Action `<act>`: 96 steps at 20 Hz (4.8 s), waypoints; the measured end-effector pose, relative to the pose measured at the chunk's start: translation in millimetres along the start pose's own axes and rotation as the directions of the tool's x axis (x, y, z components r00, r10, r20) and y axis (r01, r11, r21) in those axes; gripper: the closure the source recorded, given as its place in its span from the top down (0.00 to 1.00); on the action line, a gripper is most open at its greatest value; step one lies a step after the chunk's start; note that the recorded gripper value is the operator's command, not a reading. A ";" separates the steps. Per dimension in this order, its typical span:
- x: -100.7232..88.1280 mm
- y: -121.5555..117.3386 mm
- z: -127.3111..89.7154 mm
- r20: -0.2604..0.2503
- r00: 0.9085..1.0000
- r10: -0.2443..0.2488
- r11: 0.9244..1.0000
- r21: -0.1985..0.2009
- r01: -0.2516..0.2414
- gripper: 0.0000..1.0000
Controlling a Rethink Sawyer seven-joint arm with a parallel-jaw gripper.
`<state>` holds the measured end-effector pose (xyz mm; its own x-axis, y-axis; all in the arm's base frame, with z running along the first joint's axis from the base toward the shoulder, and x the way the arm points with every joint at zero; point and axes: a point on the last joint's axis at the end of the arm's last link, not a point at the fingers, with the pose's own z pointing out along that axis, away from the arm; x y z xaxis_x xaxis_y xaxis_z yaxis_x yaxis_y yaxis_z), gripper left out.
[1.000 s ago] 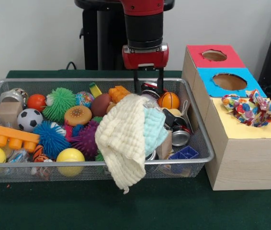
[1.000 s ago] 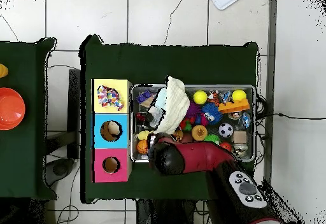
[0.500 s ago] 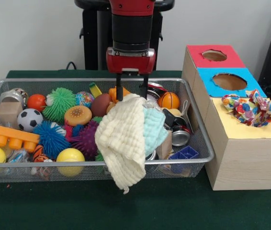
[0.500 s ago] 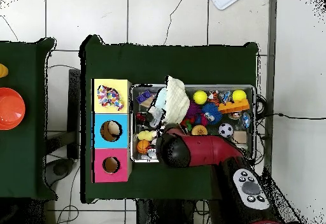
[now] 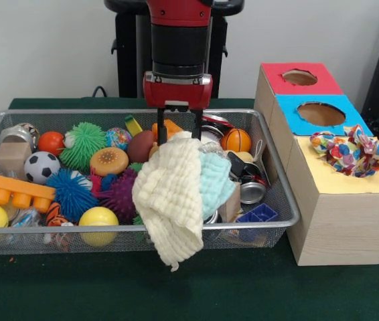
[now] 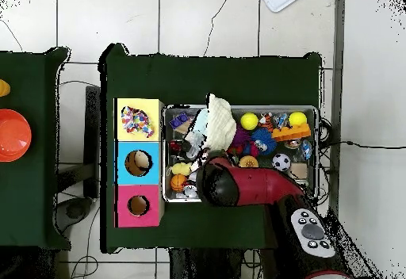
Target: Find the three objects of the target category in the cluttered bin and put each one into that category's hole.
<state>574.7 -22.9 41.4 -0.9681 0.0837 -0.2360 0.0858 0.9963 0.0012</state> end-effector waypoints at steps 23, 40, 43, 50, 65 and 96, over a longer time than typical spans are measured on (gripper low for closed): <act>-35.3 55.0 -44.2 -0.188 0.982 0.038 0.999 0.025 -0.034 1.00; -113.7 43.5 -99.0 -0.108 0.992 0.067 0.997 0.053 -0.062 1.00; -120.1 44.1 -99.8 -0.096 0.992 0.078 0.996 0.046 -0.074 1.00; -135.9 49.4 -91.6 -0.044 0.995 0.094 0.995 0.025 -0.093 1.00; -139.7 83.7 -39.1 0.074 0.991 0.115 0.993 -0.040 -0.112 1.00; -117.9 90.2 9.2 0.095 0.988 0.123 0.991 -0.056 -0.118 0.00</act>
<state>698.7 57.0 60.4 -0.9236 0.2032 -0.3251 0.1859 0.9790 0.0836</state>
